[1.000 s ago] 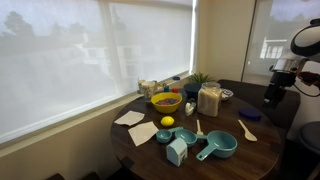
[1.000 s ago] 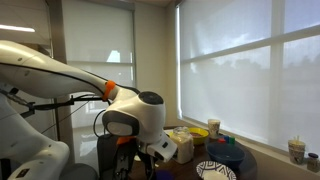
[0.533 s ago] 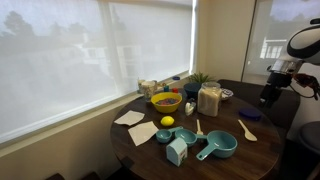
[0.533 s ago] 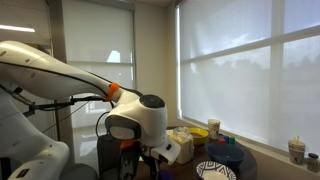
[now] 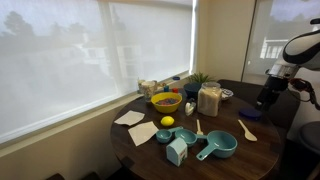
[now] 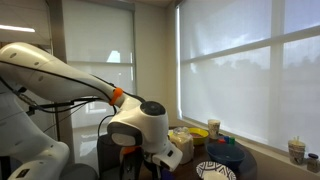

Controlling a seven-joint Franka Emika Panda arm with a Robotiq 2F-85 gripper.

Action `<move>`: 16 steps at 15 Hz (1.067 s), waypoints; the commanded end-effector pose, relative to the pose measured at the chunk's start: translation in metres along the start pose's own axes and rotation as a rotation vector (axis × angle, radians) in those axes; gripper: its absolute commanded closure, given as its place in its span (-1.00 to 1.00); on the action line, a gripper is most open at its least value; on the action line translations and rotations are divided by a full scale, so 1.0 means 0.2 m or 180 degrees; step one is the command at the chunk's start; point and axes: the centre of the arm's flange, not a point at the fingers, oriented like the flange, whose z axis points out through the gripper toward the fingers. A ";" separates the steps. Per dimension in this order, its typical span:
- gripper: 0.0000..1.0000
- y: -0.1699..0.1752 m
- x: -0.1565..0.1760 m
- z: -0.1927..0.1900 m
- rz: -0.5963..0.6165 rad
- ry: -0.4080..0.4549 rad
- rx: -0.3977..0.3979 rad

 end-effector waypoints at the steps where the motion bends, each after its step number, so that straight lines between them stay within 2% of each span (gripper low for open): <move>1: -1.00 0.02 0.02 0.07 0.0015 0.0130 0.0074; 7: -1.00 0.02 0.03 0.11 0.0110 0.0293 0.0160; 16: -1.00 0.06 0.02 0.12 0.0197 0.0158 0.0051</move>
